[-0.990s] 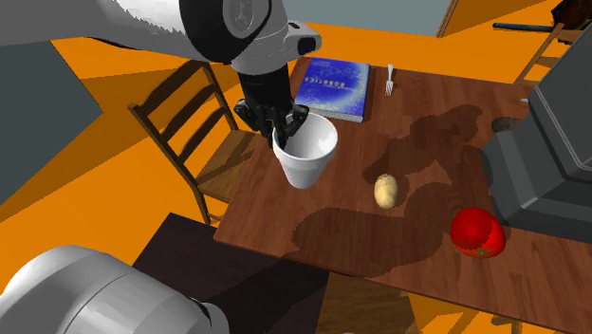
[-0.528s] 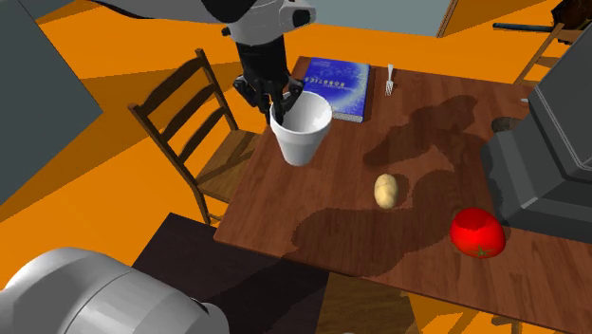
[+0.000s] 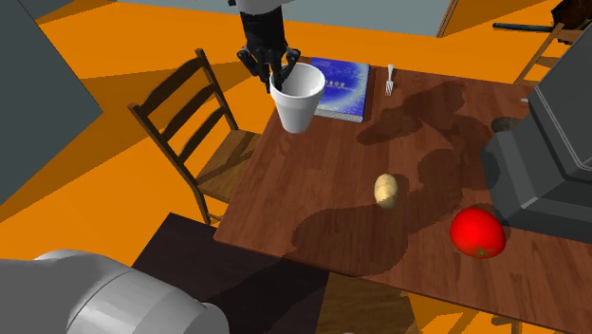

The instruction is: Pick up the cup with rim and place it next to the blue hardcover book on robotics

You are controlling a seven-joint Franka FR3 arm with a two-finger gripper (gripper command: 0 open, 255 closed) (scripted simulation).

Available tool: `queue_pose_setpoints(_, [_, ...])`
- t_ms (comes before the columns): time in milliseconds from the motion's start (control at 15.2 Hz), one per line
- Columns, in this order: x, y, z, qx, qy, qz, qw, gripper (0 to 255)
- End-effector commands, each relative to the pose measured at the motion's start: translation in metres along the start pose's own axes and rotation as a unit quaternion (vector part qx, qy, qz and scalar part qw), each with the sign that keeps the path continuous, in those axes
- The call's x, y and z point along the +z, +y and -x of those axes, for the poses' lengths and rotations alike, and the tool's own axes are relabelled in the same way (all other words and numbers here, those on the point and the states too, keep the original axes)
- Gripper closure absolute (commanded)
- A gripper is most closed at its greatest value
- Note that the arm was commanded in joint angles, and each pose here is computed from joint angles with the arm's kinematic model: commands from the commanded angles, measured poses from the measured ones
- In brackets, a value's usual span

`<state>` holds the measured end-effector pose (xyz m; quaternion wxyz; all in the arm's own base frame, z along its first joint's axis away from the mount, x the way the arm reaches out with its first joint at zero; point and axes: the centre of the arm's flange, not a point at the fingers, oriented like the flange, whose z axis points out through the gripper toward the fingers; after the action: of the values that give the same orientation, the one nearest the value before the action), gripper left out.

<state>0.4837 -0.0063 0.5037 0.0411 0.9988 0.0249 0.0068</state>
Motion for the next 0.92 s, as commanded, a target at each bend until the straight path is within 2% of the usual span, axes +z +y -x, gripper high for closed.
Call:
queue_pose_setpoints(0, [0.002,-0.011,-0.027,0.000,0.000,0.000,1.0000,255])
queue_pose_setpoints(792, [-0.002,-0.066,-0.175,0.000,0.000,0.000,1.0000,255])
queue_pose_setpoints(858, [0.004,-0.066,-0.175,0.000,0.000,0.000,1.0000,255])
